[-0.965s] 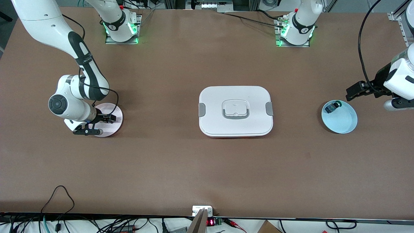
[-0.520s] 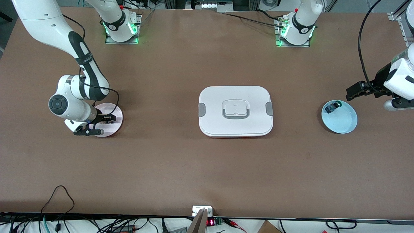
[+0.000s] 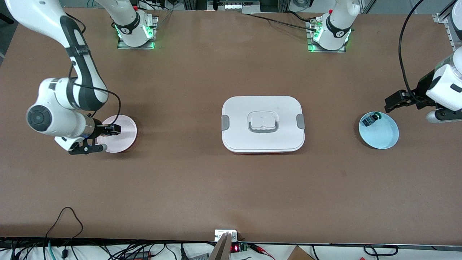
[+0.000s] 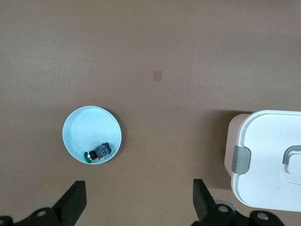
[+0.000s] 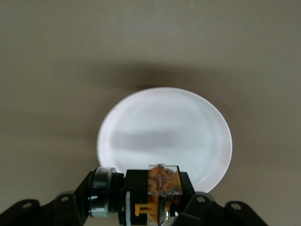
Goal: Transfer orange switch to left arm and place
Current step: 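Carry the switch over the box while the left gripper approaches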
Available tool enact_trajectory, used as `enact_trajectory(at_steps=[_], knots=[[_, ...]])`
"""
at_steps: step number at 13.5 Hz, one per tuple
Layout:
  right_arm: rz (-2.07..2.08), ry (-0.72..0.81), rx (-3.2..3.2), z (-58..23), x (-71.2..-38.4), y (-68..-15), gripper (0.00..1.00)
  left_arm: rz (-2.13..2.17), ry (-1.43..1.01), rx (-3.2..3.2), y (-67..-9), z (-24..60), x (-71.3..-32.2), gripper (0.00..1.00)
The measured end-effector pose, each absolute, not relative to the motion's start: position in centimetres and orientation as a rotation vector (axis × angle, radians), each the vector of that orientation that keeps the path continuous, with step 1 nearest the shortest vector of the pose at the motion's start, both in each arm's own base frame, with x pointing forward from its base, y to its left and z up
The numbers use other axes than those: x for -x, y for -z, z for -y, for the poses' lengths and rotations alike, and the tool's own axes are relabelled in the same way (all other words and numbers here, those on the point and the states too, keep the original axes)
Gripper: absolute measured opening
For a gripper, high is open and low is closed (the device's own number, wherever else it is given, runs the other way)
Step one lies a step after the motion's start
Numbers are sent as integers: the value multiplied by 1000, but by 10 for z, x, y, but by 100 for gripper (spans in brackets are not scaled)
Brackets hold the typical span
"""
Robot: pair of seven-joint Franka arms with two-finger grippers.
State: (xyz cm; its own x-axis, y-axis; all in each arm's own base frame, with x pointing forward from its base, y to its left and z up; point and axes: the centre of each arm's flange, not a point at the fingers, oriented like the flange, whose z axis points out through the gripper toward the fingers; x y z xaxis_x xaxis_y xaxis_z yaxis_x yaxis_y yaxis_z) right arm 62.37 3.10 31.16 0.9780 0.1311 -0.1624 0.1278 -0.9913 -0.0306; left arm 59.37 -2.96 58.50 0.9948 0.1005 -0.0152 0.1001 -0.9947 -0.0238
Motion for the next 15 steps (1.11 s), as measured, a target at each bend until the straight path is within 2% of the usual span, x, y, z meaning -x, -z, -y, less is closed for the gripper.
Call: enact_trajectory(at_steps=[4, 7, 12, 15], knots=[[183, -172, 3039, -49, -628, -375, 73, 65, -109, 3050, -553, 56, -603, 100], [226, -135, 3015, -62, -634, -418, 73, 89, -118, 3060, -554, 43, -605, 100], [333, 31, 2901, -115, -631, -500, 73, 279, -231, 3310, -555, 10, -602, 100], [407, 96, 2840, -150, -623, -539, 73, 378, -411, 3496, -540, 11, -604, 100]])
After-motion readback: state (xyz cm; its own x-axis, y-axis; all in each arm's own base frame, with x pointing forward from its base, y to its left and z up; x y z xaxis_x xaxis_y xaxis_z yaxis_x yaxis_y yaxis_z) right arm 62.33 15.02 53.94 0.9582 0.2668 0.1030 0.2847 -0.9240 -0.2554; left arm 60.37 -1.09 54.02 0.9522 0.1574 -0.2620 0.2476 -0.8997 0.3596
